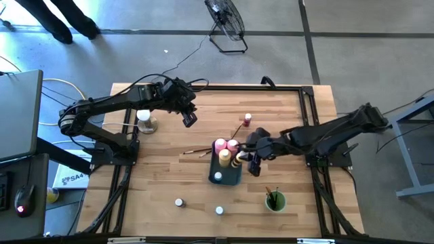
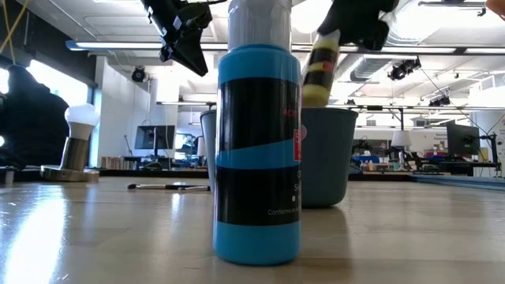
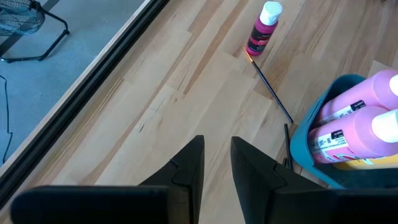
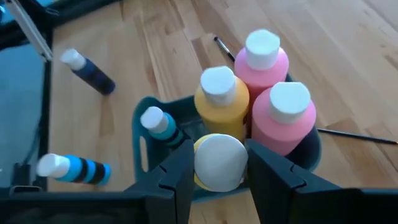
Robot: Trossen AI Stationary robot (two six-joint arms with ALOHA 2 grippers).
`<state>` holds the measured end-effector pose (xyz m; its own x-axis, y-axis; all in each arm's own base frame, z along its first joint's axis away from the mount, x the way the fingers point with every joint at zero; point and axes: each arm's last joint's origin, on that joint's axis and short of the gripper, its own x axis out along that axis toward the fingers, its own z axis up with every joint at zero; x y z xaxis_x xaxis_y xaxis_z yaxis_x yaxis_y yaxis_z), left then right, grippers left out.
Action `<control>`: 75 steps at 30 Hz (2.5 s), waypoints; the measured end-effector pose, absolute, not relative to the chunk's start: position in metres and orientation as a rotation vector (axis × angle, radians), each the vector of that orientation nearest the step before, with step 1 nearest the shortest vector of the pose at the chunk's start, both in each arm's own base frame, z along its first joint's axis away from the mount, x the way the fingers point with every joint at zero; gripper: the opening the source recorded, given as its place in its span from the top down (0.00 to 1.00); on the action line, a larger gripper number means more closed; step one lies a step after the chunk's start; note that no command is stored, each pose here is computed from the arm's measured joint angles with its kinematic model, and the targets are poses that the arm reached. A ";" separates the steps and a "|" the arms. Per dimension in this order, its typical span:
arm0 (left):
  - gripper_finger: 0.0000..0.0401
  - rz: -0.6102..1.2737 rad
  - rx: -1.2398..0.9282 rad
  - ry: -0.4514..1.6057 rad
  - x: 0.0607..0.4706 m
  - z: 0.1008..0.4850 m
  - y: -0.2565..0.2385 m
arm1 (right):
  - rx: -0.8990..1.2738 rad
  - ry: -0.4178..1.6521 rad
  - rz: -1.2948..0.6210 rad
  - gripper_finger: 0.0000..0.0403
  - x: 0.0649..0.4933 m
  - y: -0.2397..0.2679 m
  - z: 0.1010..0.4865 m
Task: Pick & Place Paint Supplies
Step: Put the small yellow and black paint bottle into the blue bin, then put the small pink and black paint bottle into the blue bin
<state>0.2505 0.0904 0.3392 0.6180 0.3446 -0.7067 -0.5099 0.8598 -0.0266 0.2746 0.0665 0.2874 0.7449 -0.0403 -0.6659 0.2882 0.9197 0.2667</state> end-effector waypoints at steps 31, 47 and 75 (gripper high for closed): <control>0.81 0.497 -0.235 0.760 0.250 0.339 0.090 | 0.228 0.834 -0.331 0.70 0.313 0.072 0.225; 0.81 0.497 -0.235 0.760 0.250 0.339 0.090 | 0.230 0.869 -0.339 0.72 0.310 0.066 0.216; 0.81 0.497 -0.235 0.760 0.250 0.339 0.090 | 0.195 0.843 -0.266 0.64 0.310 0.067 0.225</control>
<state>0.2504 0.0905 0.3391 0.6173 0.3447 -0.7072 -0.5102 0.8597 -0.0263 0.3102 0.0667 0.2249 0.6353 -0.1549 -0.7565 0.3082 0.9491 0.0646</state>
